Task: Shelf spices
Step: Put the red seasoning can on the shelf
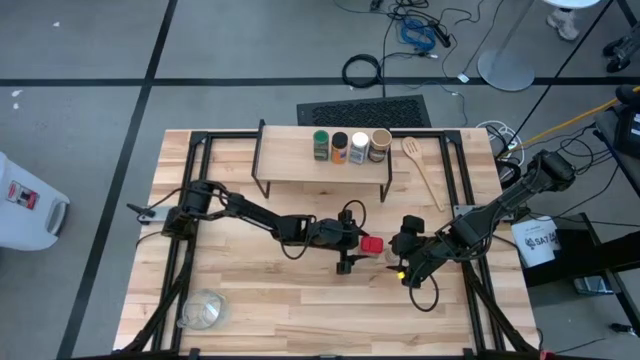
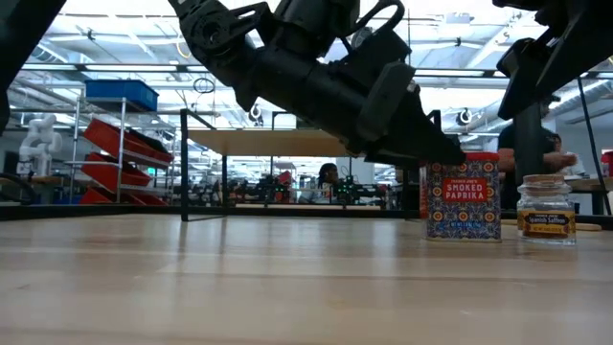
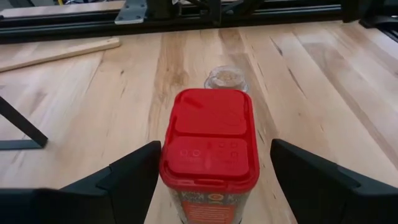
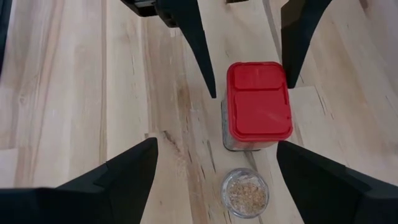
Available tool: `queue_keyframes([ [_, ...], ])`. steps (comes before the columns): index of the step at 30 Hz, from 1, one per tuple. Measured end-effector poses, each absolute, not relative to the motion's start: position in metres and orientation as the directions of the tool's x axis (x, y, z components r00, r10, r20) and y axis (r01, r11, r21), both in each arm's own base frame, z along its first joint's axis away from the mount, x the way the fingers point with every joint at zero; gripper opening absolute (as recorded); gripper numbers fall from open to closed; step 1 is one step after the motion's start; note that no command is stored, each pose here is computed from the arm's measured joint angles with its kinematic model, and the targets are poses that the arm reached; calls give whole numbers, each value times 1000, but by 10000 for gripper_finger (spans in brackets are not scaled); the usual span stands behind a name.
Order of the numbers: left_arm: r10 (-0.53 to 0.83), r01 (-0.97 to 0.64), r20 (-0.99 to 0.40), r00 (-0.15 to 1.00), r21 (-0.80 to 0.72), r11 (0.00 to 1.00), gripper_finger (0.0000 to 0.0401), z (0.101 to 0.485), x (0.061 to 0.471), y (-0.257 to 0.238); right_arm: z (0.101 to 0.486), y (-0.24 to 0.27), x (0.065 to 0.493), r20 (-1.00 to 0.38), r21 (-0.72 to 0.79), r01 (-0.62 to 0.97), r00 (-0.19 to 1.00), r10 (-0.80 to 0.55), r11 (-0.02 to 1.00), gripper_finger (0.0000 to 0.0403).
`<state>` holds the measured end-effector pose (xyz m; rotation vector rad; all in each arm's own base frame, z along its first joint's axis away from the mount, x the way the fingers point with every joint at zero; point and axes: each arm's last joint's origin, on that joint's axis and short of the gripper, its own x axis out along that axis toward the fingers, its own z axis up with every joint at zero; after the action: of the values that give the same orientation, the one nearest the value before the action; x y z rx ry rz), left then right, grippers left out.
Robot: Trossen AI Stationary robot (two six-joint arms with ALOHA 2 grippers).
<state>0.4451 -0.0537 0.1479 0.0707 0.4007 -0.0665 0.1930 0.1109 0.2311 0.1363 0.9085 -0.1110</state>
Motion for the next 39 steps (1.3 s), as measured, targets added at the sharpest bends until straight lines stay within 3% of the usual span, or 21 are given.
queue_keyframes([
  [11,-58,85,-391,919,53,995,305,144,446,-54,231,111,193,-789,70,148,614,-36,986,316],
  [26,-45,93,-385,922,106,990,231,146,447,-54,232,111,193,-787,70,146,616,-35,987,316],
  [39,-51,107,-426,903,107,988,224,154,445,-59,231,111,193,-790,73,143,613,-30,987,316],
])
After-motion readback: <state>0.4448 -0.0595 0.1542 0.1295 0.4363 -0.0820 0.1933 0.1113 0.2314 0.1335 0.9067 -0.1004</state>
